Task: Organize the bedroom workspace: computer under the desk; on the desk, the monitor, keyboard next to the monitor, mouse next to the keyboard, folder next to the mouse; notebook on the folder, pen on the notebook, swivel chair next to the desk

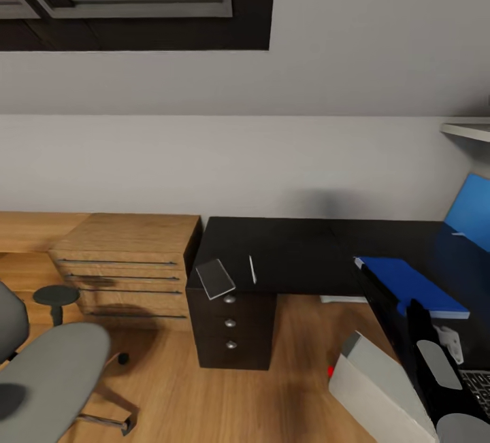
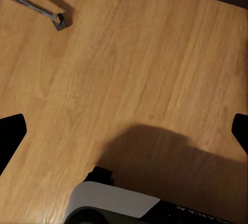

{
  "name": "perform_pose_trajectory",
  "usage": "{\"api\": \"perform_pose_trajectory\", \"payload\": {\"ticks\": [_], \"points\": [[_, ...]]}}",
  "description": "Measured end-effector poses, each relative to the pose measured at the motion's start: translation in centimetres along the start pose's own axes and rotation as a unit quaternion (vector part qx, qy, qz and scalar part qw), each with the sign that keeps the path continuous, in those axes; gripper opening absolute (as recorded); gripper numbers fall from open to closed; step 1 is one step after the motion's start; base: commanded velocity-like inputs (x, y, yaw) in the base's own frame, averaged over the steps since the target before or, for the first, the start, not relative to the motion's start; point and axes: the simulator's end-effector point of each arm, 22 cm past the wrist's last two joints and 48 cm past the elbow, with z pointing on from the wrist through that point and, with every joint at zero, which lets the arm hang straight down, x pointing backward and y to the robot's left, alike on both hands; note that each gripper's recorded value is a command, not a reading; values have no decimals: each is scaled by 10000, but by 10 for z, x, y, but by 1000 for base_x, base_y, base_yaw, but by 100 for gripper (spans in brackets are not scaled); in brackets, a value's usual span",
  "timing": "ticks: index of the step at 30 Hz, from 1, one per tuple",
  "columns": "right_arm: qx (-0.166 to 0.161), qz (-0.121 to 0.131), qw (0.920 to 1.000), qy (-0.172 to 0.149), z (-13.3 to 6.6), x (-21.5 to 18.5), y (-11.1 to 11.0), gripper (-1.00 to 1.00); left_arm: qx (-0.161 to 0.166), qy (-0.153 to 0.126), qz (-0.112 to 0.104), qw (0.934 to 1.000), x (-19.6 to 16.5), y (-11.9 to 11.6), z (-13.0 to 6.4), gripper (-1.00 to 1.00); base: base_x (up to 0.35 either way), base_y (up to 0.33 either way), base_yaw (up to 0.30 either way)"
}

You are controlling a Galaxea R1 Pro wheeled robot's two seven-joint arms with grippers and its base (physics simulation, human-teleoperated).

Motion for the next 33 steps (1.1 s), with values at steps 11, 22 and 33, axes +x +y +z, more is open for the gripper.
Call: {"api": "perform_pose_trajectory", "payload": {"ticks": [11, 22, 33], "points": [[93, -219, 9997, -6, 9, -2, -2, -100, 0, 0, 1, 10000, 0, 0, 0, 100, 65, -49, 0], [290, -260, 9992, -28, 10, -4, -8, -100, 3, -2, 4, 10000, 0, 0, 0, 100, 220, -28, 0], [570, -270, 9979, -116, 19, -9, -21, -100, 45, -30, -27, 10000, -3, -6, -1, 100, 103, -95, 0]]}}
